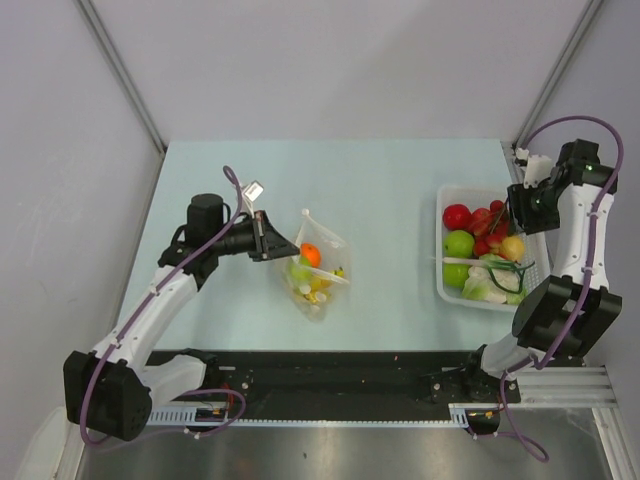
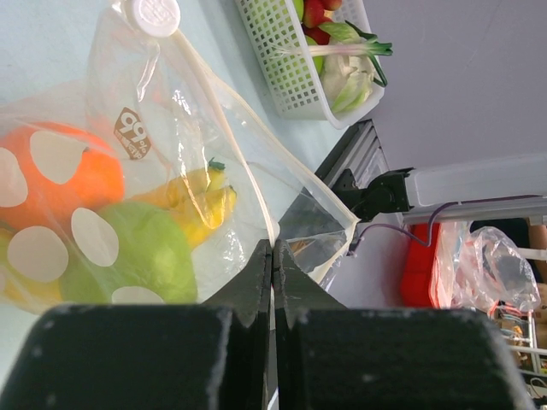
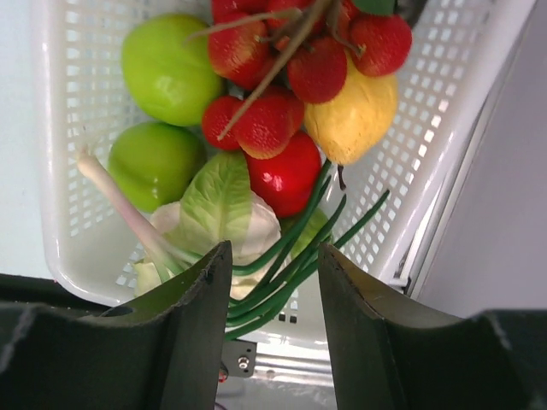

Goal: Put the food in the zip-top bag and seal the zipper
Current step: Pick up the fake fruit from the bin.

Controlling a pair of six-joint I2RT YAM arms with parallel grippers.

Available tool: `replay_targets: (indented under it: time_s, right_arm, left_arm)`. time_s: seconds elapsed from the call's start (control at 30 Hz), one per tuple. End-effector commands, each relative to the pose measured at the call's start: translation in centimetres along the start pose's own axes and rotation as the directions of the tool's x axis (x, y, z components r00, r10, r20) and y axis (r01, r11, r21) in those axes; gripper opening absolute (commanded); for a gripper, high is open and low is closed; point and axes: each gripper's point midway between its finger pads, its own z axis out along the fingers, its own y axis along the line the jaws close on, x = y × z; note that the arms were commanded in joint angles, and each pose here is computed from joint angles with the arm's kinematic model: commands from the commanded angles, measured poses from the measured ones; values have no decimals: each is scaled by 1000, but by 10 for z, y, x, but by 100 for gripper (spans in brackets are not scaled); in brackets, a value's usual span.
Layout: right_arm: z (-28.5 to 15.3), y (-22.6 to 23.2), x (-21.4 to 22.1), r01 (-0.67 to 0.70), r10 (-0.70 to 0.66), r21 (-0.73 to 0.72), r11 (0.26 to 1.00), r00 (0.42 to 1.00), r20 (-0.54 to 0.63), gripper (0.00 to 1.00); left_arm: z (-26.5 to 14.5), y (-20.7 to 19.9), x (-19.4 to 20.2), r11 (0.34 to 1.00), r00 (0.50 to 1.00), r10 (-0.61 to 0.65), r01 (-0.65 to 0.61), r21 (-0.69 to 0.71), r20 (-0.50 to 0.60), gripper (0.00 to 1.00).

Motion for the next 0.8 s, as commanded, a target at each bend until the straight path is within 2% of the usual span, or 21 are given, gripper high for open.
replay_targets:
  time_s: [0.0, 0.3, 0.53, 0.77]
  right_arm:
    - [-15, -8, 13, -60, 62, 76, 995, 998, -29, 50]
    - [5, -26, 25, -93, 96, 78, 993, 995, -33, 50]
    - [42, -56, 23, -18, 25, 96, 995, 997, -68, 50]
    - [52, -51, 6, -4, 5, 52, 999, 1000, -12, 56]
  left_arm:
    - [-7, 0, 1, 999, 999, 41, -41, 5, 19, 0]
    - [-8, 3, 1, 998, 998, 64, -64, -28, -15, 0]
    - [-7, 4, -5, 996, 996, 81, -81, -40, -23, 0]
    - [-5, 7, -6, 996, 997, 74, -76, -50, -37, 0]
